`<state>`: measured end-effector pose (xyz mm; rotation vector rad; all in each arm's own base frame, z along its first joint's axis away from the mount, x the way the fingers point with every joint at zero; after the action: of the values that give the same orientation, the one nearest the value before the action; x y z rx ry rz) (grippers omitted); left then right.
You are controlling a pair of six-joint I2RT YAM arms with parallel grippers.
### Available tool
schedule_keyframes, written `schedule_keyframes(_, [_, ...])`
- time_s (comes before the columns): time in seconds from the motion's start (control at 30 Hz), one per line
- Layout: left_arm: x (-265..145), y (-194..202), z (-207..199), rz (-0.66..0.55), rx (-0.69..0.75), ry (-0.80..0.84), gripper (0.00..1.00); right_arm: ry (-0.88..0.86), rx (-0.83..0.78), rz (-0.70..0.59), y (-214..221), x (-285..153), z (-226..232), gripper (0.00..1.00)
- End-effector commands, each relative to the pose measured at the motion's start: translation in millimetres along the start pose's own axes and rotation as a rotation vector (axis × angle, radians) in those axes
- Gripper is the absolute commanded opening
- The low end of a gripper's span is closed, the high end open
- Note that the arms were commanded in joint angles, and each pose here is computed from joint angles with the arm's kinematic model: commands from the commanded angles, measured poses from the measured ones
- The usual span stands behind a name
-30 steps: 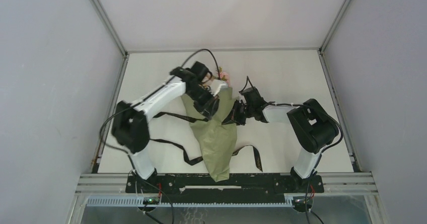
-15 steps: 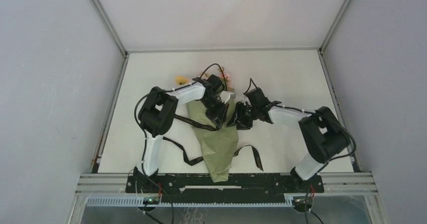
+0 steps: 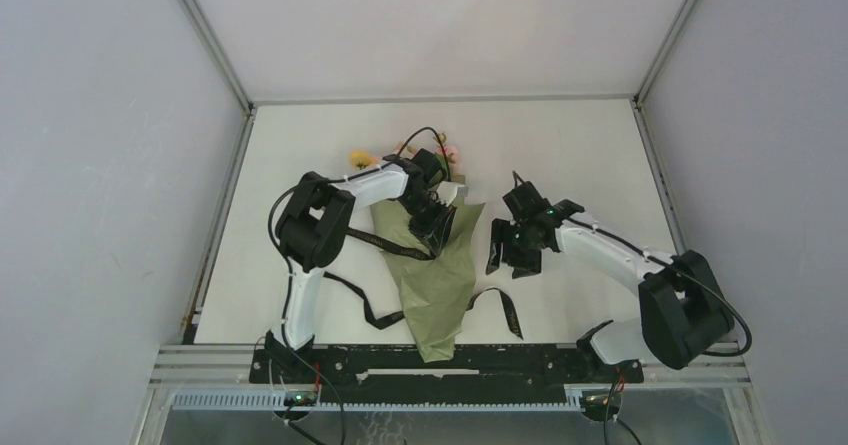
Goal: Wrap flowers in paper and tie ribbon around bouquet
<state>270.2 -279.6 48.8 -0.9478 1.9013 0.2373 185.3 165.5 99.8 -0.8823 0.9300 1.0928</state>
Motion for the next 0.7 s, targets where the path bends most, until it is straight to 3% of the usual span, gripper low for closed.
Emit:
schedule_keyframes(0.0, [8,3,9,0.001,0.022,-0.046,0.00,0.107,-0.078,0.086,19,10,-15,0.71])
schedule_keyframes(0.5, [4,3,8,0.000,0.025,-0.057,0.00,0.134,-0.205,0.206,44,37,-10,0.72])
schedule_keyframes(0.53, [3,4,7,0.000,0.028,-0.059,0.00,0.148,-0.203,0.204,43,41,-11,0.68])
schedule_keyframes(0.57, [2,5,7,0.001,0.029,-0.063,0.00,0.171,-0.200,0.187,40,44,-14,0.56])
schedule_keyframes(0.67, [0,6,9,0.002,0.042,-0.084,0.00,0.229,-0.162,0.085,22,41,-23,0.05])
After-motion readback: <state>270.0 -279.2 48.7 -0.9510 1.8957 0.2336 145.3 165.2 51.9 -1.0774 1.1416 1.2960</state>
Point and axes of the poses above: each gripper's point midway between its finger pads, its own x axis out along the fingers, its own z axis along the line the jaws close on, y = z × x, the point moved 4 cm from there along -x, back along the fingers, and after that the axes turned 6 degrees about x, right-handed, at the moved point
